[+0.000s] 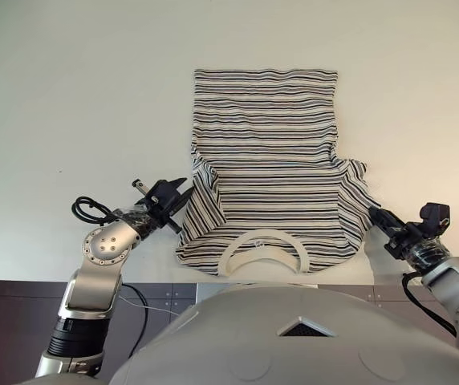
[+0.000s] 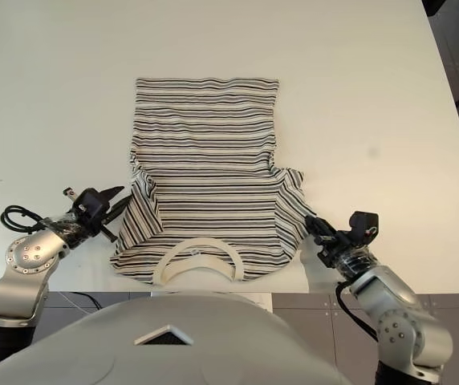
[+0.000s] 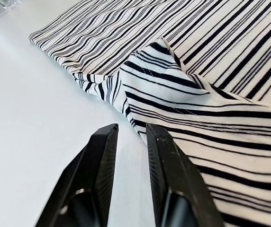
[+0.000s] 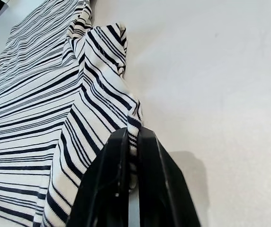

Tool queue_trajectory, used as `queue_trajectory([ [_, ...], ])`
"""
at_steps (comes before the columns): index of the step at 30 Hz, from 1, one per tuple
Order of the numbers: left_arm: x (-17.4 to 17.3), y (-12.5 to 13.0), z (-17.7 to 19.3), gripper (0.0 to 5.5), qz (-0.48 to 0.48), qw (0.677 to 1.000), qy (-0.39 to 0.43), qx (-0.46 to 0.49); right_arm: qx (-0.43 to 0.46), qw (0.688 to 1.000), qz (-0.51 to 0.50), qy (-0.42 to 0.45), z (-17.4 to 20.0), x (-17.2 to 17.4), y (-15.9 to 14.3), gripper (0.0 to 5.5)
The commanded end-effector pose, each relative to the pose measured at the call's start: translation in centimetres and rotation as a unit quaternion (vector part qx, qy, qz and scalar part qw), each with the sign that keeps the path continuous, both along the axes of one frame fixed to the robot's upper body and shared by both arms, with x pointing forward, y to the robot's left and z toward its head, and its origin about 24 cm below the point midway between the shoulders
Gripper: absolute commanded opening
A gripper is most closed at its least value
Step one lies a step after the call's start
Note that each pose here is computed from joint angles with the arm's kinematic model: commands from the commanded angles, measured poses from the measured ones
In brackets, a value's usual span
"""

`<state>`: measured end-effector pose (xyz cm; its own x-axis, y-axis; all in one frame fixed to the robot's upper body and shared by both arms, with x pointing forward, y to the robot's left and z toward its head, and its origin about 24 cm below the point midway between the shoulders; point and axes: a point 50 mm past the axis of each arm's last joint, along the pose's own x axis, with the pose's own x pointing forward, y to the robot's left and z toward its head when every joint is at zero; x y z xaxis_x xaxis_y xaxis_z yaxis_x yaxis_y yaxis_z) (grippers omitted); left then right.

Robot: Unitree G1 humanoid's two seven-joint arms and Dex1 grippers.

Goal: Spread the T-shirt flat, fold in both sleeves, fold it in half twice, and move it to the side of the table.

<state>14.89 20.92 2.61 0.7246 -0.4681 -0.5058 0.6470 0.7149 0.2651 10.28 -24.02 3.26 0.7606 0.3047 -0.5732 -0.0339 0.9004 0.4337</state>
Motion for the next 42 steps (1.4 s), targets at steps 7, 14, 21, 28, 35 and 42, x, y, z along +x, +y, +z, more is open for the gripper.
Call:
queue_trajectory([
  [7,0.8,0.6,0.3,1.10,0.029,0.999,-0.021,0.001,-0.149,0.987,0.021,-0.053,0.7,1.9,-2.5,0.13],
  [14,0.9,0.3,0.4,1.10,0.024,0.999,-0.023,-0.002,-0.189,0.955,0.145,-0.175,3.6,2.8,1.4,0.13],
  [21,1.0,-0.2,0.4,1.10,0.014,1.000,-0.023,-0.005,-0.199,0.930,0.245,-0.190,3.6,2.3,4.6,0.13],
  [28,1.4,-0.5,0.4,1.10,-0.002,1.000,-0.024,-0.004,-0.209,0.915,0.295,-0.182,2.5,1.8,6.5,0.13],
  [35,1.5,-0.6,0.8,1.10,-0.023,0.999,-0.030,0.008,-0.187,0.923,0.287,-0.174,2.5,1.9,7.0,0.88],
  [42,-0.5,-0.9,2.3,1.10,-0.116,0.990,-0.043,0.069,-0.033,0.948,0.249,-0.194,6.3,3.9,5.2,0.88],
])
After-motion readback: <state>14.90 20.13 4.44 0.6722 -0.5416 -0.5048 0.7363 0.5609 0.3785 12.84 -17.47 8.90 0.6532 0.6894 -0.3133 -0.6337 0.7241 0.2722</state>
